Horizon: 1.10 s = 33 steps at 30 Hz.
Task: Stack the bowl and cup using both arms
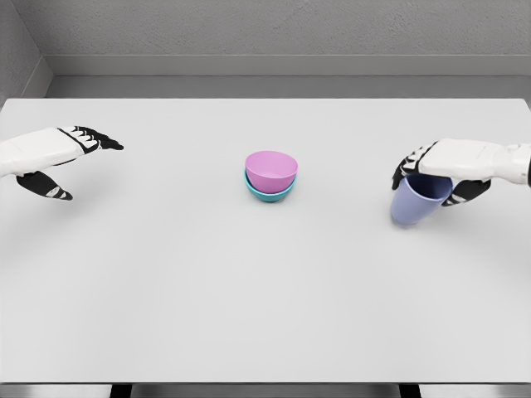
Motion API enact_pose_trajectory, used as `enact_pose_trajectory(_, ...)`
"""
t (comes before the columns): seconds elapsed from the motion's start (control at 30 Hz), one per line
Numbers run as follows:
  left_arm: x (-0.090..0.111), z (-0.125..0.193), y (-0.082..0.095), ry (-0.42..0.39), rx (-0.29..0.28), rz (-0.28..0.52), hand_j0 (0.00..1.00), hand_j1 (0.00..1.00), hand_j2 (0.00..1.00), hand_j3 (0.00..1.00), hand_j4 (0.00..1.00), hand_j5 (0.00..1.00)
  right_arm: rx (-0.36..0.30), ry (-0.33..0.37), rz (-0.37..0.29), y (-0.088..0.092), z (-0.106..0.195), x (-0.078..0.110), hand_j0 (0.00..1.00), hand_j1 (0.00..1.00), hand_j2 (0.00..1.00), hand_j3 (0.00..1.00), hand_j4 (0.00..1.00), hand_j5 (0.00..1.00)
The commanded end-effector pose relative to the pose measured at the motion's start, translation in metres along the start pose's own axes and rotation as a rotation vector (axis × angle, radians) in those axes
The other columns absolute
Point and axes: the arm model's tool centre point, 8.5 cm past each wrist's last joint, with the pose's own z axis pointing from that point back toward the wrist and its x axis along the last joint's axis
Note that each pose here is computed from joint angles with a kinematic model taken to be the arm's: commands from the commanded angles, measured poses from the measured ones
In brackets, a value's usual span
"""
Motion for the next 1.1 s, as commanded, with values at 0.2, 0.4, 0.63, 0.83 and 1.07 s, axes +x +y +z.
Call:
enact_pose_trajectory(0.2, 0.000, 0.000, 0.000, 0.001, 0.003, 0.005, 1.00, 1.00, 1.00, 1.00, 1.00, 1.00, -0.042, 0.023, 0.008, -0.014, 0.010, -0.005, 0.61, 0.61, 0.61, 0.61, 0.61, 0.61)
enact_pose_trajectory(0.4, 0.000, 0.000, 0.001, -0.001, 0.004, 0.004, 1.00, 1.00, 1.00, 1.00, 1.00, 1.00, -0.068, 0.033, 0.016, -0.022, 0.015, -0.007, 0.61, 0.61, 0.61, 0.61, 0.61, 0.61)
enact_pose_trajectory(0.63, 0.001, 0.000, 0.001, -0.001, 0.003, 0.002, 1.00, 1.00, 1.00, 1.00, 1.00, 1.00, -0.097, 0.033, 0.032, -0.036, 0.016, -0.007, 0.61, 0.61, 0.61, 0.61, 0.61, 0.61)
enact_pose_trajectory(0.83, 0.001, 0.000, 0.001, -0.001, 0.003, 0.002, 1.00, 1.00, 1.00, 1.00, 1.00, 1.00, -0.135, 0.030, 0.016, -0.047, 0.003, -0.012, 0.60, 0.60, 0.60, 0.60, 0.60, 0.60)
enact_pose_trajectory(1.07, 0.001, 0.000, 0.001, -0.001, 0.003, 0.002, 1.00, 1.00, 1.00, 1.00, 1.00, 1.00, -0.161, 0.025, 0.008, -0.057, -0.005, -0.015, 0.59, 0.59, 0.59, 0.59, 0.59, 0.59)
